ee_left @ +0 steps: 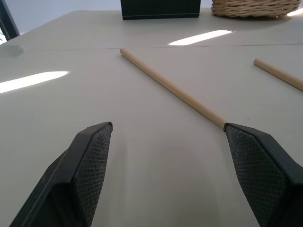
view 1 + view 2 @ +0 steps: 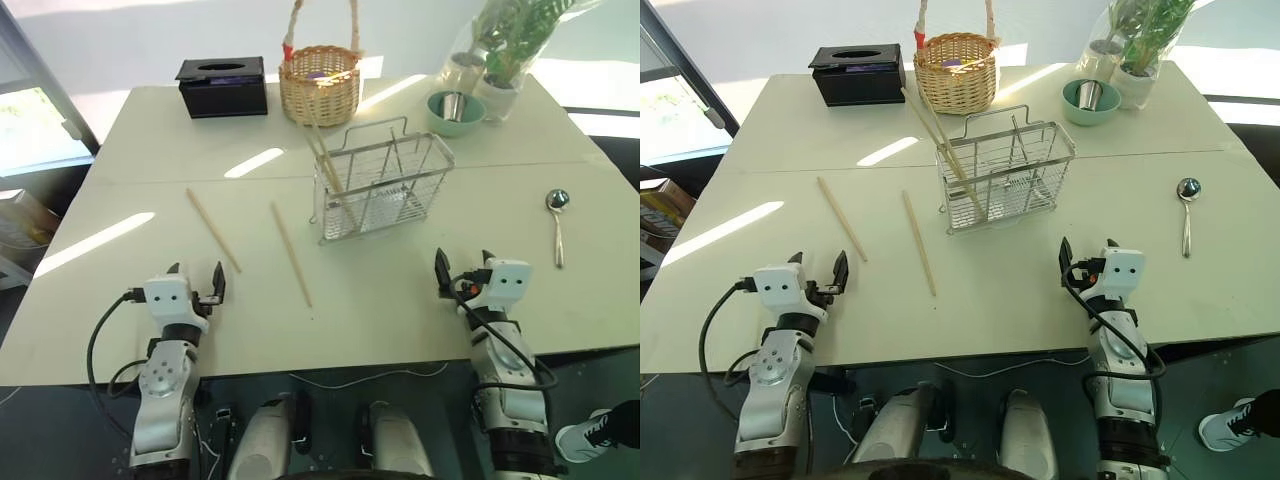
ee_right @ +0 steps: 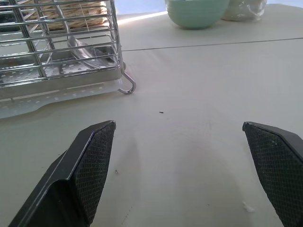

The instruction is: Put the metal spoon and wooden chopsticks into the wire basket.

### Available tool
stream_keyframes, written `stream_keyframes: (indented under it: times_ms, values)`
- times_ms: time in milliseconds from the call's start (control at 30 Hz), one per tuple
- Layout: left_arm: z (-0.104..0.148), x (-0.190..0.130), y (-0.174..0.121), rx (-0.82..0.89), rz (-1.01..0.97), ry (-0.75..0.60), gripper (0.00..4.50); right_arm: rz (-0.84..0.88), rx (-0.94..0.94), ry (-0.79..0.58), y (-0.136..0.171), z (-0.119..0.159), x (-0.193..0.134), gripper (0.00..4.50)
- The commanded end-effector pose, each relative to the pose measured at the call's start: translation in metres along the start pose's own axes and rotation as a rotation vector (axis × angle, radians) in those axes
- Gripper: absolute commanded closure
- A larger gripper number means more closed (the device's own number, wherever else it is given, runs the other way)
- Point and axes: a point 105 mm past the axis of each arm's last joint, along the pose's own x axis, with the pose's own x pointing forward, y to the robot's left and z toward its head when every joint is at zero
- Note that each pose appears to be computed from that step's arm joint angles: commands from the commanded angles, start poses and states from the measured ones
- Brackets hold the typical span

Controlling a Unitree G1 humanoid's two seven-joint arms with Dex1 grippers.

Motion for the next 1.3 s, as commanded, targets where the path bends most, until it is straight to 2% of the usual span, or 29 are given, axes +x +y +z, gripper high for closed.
stream_keyframes:
  times_ms: [33,500,800,1067,1200,1300]
  values:
    - [0.01,-0.001,-0.003,-0.002,-0.009,-0.036,0.49,0.007,-0.007,-0.047,-0.002,0.014,0.006,0.06]
    - [0.012,-0.001,-0.007,-0.001,-0.033,-0.048,0.49,0.005,-0.011,-0.049,-0.004,0.016,0.01,0.06]
    - [0.012,0.003,-0.016,0.102,-0.125,-0.049,0.49,0.002,-0.03,-0.047,-0.005,0.017,0.01,0.06]
    - [0.029,0.006,-0.022,0.059,-0.179,-0.084,0.49,0.003,-0.028,-0.051,-0.004,0.018,0.011,0.06]
    - [0.066,0.004,-0.05,-0.077,-0.487,-0.127,0.49,0.007,-0.03,-0.052,-0.003,0.019,0.013,0.06]
    - [0.089,-0.003,-0.068,-0.021,-0.755,-0.11,0.49,0.009,-0.03,-0.051,-0.003,0.02,0.015,0.06]
